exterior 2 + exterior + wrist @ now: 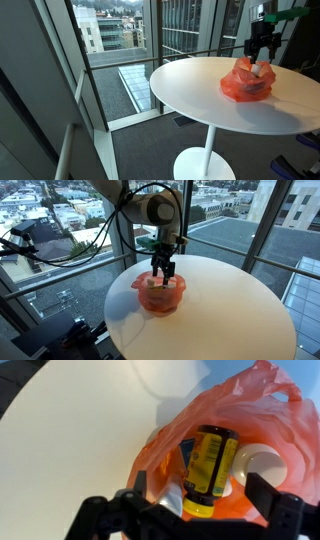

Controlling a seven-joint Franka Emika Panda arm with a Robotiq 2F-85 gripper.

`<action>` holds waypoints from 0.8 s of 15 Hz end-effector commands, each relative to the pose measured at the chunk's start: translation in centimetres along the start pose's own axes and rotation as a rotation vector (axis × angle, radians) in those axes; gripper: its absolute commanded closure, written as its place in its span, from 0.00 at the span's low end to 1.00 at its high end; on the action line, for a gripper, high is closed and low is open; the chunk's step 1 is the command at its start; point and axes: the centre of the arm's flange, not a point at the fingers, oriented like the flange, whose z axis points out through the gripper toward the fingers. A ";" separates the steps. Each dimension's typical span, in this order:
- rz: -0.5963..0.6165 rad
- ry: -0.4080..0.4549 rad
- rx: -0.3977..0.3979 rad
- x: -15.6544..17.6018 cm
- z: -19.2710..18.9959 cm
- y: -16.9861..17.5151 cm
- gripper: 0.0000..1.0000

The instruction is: Remove the bottle from the table and put it in the plastic

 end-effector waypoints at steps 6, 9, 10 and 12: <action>-0.182 0.075 -0.003 -2.3 -7.0 3.7 0.00; -0.248 0.144 0.012 -3.4 -9.5 4.1 0.00; -0.254 0.165 0.030 -3.9 -10.4 4.2 0.00; -0.242 0.188 0.057 -4.8 -12.0 4.5 0.00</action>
